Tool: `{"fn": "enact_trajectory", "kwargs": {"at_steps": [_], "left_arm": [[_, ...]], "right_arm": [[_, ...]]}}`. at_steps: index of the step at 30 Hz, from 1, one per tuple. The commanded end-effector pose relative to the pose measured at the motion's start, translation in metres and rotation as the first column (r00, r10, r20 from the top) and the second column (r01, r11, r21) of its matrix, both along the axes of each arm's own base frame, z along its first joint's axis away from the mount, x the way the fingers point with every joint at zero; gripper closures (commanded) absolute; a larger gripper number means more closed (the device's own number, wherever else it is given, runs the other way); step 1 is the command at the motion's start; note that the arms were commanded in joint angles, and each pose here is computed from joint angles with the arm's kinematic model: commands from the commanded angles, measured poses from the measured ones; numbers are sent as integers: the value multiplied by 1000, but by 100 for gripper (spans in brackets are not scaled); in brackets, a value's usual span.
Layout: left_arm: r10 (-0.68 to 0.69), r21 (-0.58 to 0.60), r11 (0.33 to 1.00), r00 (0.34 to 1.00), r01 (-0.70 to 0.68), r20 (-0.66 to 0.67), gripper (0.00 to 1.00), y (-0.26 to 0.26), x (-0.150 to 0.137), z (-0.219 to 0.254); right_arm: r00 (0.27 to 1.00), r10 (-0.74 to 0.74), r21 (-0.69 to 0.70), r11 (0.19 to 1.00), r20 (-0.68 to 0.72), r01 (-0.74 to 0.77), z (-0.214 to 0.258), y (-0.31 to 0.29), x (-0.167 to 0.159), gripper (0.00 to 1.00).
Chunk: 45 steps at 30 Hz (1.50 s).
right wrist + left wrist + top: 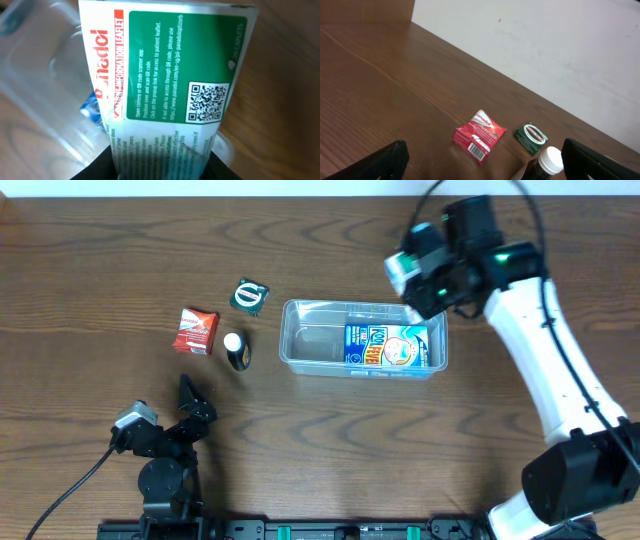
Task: Pack container
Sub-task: 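Lift the white-green box and carry it over the container, then lower the white-green box into the container beside the blue box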
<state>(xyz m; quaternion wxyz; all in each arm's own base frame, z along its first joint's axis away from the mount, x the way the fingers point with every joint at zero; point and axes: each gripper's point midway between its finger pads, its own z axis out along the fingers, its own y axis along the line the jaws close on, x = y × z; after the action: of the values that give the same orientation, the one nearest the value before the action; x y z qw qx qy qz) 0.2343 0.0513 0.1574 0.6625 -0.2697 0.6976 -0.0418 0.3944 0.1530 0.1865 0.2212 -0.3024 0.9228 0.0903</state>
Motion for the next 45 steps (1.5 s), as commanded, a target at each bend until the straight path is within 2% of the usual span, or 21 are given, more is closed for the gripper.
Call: {"fn": "enact_trajectory", "kwargs": {"at_steps": [1, 7, 13, 19, 21, 22, 24, 26, 32, 39, 45], "left_arm": [[2, 13, 1000, 999, -1, -38, 2, 0, 0, -15], [2, 13, 1000, 999, -1, -38, 2, 0, 0, -15], [2, 13, 1000, 999, -1, -38, 2, 0, 0, -15], [2, 13, 1000, 999, -1, -39, 2, 0, 0, -15], [2, 13, 1000, 999, -1, -38, 2, 0, 0, -15], [2, 13, 1000, 999, -1, -38, 2, 0, 0, -15], [2, 13, 1000, 999, -1, -38, 2, 0, 0, -15], [2, 13, 1000, 999, -1, -38, 2, 0, 0, -15], [2, 13, 1000, 999, -1, -38, 2, 0, 0, -15], [2, 13, 1000, 999, -1, -38, 2, 0, 0, -15], [2, 13, 1000, 999, -1, -38, 2, 0, 0, -15]], "right_arm": [[987, 161, -54, 986, 5, -160, -7, 21, -13, 66], [941, 337, -106, 935, -26, -338, -14, 40, -38, 67], [908, 414, -138, 898, -57, -418, -19, 33, -47, 68], [868, 490, -176, 850, -75, -496, -30, 28, -52, 59], [864, 496, -215, 837, -88, -503, -38, 21, -52, 59], [867, 490, -231, 836, -92, -497, -42, 18, -51, 62], [873, 479, -263, 833, -97, -486, -52, 13, -48, 74], [878, 468, -286, 832, -99, -476, -60, 7, -46, 75], [887, 451, -292, 839, -101, -460, -82, -2, -44, 70], [890, 440, -290, 842, -121, -456, -100, -8, -49, 59], [893, 434, -292, 844, -120, -449, -108, -15, -49, 58]]}}
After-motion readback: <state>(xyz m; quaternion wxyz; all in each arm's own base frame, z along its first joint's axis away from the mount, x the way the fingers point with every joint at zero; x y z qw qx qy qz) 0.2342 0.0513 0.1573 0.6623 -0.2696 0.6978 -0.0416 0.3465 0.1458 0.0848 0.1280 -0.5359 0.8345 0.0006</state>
